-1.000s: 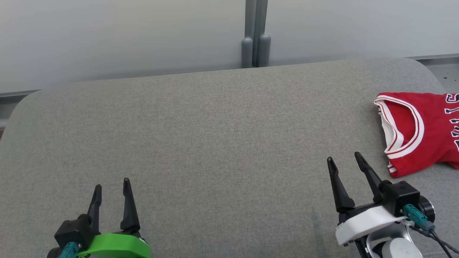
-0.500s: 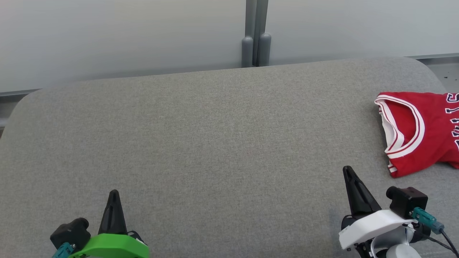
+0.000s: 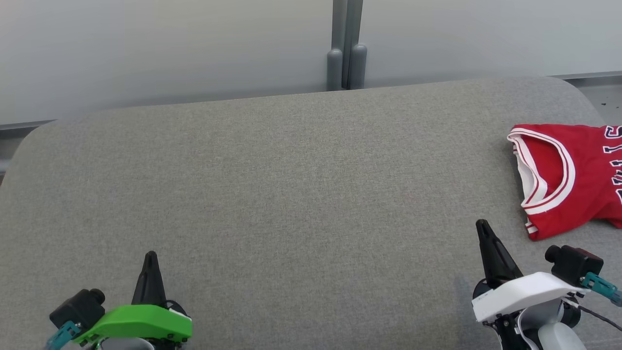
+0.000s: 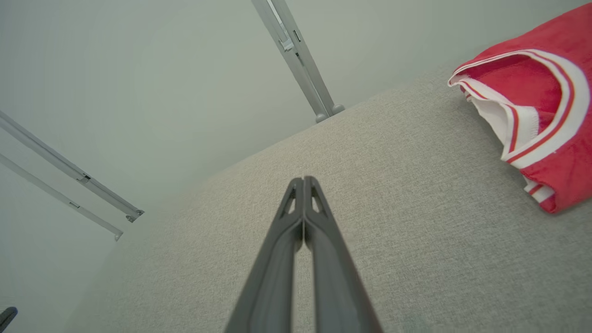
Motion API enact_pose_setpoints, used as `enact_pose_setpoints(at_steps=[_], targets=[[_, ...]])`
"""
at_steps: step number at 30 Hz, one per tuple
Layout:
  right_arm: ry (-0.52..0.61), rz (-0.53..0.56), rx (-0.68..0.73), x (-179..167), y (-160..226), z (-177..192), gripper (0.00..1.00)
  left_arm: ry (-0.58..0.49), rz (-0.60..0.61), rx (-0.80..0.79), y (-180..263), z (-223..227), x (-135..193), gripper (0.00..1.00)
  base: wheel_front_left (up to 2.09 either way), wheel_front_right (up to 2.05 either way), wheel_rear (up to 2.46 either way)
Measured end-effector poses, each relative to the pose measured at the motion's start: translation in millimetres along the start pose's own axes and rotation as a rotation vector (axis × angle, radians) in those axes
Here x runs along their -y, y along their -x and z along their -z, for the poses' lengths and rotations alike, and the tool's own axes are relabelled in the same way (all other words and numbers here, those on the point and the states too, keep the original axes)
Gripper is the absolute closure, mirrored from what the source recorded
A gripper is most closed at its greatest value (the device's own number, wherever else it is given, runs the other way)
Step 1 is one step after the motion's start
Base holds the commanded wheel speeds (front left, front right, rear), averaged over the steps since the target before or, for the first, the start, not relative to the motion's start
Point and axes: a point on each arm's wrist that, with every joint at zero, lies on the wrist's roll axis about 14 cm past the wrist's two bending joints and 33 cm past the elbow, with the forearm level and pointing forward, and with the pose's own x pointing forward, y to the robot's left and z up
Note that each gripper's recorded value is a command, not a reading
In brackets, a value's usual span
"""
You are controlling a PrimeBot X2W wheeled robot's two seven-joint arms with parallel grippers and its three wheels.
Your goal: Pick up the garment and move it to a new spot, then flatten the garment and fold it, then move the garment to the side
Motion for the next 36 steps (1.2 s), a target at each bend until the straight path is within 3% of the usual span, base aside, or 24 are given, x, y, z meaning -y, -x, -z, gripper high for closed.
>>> enact_pose_setpoints(at_steps=[36], targets=[[-0.485,0.058,0.032,24,-11,-14,1.0,0.425,0.021,-0.025,-20,-14,9,1.0,0.0,0.0,0.0]])
